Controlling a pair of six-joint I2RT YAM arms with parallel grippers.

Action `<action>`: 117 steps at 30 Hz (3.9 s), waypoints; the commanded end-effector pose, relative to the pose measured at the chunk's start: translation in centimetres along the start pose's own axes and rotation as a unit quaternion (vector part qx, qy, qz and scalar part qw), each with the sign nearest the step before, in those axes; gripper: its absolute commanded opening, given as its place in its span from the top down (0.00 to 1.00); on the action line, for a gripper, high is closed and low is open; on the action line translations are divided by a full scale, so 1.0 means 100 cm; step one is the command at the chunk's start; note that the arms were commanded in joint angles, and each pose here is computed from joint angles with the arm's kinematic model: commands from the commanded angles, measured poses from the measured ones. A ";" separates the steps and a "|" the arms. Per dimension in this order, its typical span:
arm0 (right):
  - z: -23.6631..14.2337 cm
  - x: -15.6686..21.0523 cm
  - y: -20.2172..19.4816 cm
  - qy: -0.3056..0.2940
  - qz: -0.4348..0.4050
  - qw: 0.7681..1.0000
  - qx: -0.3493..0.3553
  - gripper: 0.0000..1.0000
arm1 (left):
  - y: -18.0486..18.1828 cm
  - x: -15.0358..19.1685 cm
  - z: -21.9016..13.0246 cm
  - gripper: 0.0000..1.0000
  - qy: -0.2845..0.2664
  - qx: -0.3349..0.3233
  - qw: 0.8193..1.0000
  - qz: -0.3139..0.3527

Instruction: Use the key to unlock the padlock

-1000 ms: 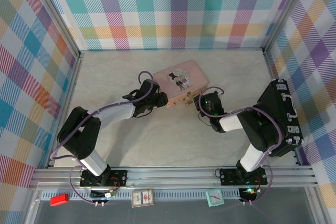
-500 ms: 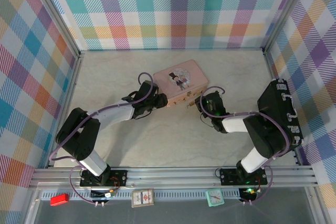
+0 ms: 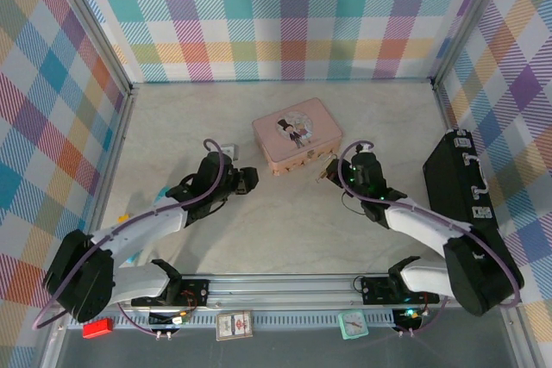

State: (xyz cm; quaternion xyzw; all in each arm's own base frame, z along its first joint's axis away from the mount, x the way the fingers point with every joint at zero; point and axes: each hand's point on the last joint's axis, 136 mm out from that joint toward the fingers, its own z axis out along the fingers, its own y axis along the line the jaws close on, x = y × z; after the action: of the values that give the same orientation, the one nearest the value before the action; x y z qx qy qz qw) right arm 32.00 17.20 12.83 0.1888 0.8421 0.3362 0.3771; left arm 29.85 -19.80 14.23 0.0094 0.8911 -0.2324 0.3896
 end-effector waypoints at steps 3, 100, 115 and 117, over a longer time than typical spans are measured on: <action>-0.035 -0.004 0.021 0.033 -0.113 0.993 -0.006 1.00 | 0.010 0.004 -0.024 0.46 0.007 -0.023 0.999 0.045; -0.088 -0.065 -0.021 -0.149 -0.375 0.893 0.198 0.01 | 0.154 -0.079 -0.037 0.00 -0.206 -0.340 0.909 0.128; -0.066 -0.084 -0.058 -0.153 -0.365 0.884 0.249 0.01 | 0.197 -0.069 0.014 0.00 -0.198 -0.288 0.928 0.128; -0.064 -0.091 -0.066 -0.157 -0.358 0.882 0.262 0.01 | 0.205 -0.066 0.015 0.00 -0.198 -0.266 0.938 0.106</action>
State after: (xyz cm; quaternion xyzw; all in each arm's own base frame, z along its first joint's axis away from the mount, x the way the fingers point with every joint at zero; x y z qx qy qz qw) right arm 31.60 5.33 15.45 0.0032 0.8511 -0.0850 0.5180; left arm 39.04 -1.08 9.38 -0.0350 0.8309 0.1109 0.5441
